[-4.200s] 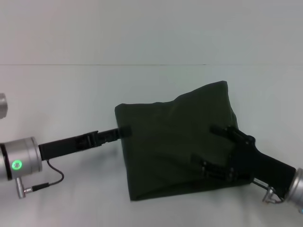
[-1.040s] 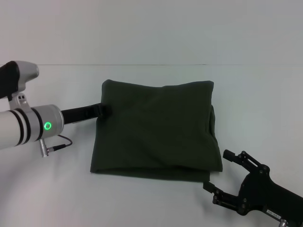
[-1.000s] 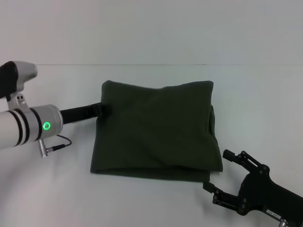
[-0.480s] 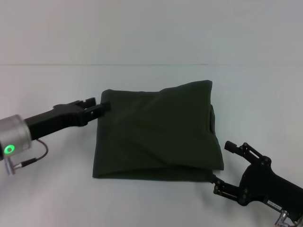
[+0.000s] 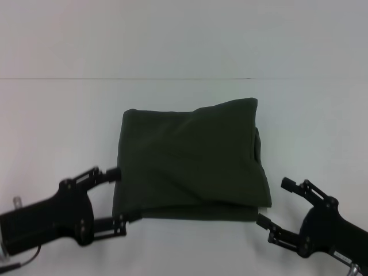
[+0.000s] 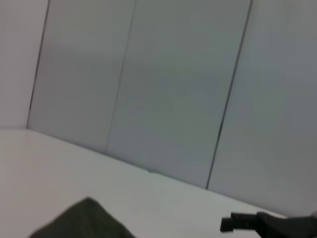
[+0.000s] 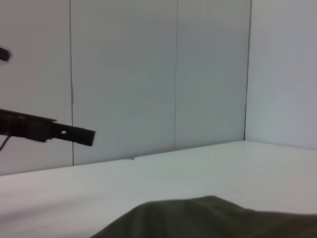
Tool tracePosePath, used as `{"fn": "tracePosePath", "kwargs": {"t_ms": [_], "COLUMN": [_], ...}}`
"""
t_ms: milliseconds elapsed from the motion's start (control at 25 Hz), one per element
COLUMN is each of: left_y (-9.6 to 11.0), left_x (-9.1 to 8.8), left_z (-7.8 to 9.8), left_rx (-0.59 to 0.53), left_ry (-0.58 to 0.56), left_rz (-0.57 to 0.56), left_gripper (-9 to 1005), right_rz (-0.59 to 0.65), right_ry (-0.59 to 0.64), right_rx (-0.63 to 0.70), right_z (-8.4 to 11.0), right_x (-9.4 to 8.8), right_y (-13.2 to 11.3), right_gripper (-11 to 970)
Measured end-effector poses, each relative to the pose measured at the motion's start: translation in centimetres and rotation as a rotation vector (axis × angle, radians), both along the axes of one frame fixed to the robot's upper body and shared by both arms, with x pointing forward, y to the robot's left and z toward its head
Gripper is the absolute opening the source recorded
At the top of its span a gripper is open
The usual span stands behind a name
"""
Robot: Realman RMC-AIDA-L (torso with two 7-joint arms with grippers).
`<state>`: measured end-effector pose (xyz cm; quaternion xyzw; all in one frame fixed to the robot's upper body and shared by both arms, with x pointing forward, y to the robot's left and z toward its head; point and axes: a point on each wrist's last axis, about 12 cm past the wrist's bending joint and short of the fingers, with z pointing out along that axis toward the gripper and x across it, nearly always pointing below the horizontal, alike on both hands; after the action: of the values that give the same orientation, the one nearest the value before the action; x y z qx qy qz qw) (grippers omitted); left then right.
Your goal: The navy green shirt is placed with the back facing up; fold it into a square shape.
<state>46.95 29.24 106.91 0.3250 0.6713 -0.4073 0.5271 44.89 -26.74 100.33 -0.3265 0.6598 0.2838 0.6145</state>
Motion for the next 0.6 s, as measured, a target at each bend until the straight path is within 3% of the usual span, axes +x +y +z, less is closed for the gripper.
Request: {"fn": "tracePosePath", "kwargs": {"t_ms": [160, 280, 600], "left_y": [0.2, 0.3, 0.3], "left_x": [-1.8, -2.8, -3.0], "left_z": [-1.5, -2.6, -3.2], "left_rx": [0.03, 0.046, 0.061], "left_ry": [0.053, 0.084, 0.1], "left_rz": [-0.019, -0.015, -0.004], "left_gripper": [941, 941, 941], "right_rz": [-0.024, -0.038, -0.053], "right_ry": [0.029, 0.043, 0.044], "right_rx": [-0.008, -0.006, -0.02], "right_z": [-0.7, -1.0, -1.0], "right_x": [-1.4, -2.2, -1.9], "right_y": [-0.6, -0.9, -1.1], "right_gripper": [947, 947, 946]}}
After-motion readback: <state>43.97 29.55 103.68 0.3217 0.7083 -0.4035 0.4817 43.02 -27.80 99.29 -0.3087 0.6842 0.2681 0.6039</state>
